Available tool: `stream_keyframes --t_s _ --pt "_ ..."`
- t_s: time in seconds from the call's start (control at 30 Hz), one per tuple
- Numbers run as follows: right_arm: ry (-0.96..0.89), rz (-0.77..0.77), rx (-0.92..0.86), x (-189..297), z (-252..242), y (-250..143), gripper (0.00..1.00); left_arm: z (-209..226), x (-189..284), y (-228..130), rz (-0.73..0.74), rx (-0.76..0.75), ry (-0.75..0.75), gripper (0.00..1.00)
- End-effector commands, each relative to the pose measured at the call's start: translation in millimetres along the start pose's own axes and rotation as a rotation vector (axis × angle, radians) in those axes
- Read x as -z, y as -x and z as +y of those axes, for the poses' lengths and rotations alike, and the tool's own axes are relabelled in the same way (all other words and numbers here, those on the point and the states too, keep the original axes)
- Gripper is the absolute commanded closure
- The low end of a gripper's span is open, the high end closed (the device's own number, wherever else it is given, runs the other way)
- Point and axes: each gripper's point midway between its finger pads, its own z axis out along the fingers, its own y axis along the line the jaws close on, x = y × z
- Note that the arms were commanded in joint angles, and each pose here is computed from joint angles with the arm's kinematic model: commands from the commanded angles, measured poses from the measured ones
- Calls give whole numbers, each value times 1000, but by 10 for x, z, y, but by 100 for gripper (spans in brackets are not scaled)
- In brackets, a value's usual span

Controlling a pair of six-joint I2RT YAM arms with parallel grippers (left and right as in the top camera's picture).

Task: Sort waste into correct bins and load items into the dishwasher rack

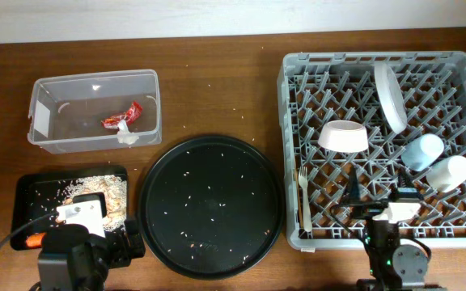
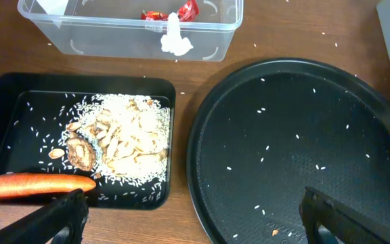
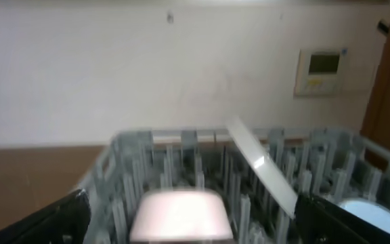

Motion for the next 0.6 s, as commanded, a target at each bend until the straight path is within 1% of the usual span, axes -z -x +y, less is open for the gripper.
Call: stream_keyframes --t_s 0.0,0.03,0.57 --pt "37 136 75 27 50 -354 2 21 2 -9 -3 11 10 1" --pt "37 153 75 33 50 -394 2 21 2 -9 -3 11 10 1" --pt "38 153 75 32 52 -394 2 21 2 -9 -3 11 10 1"
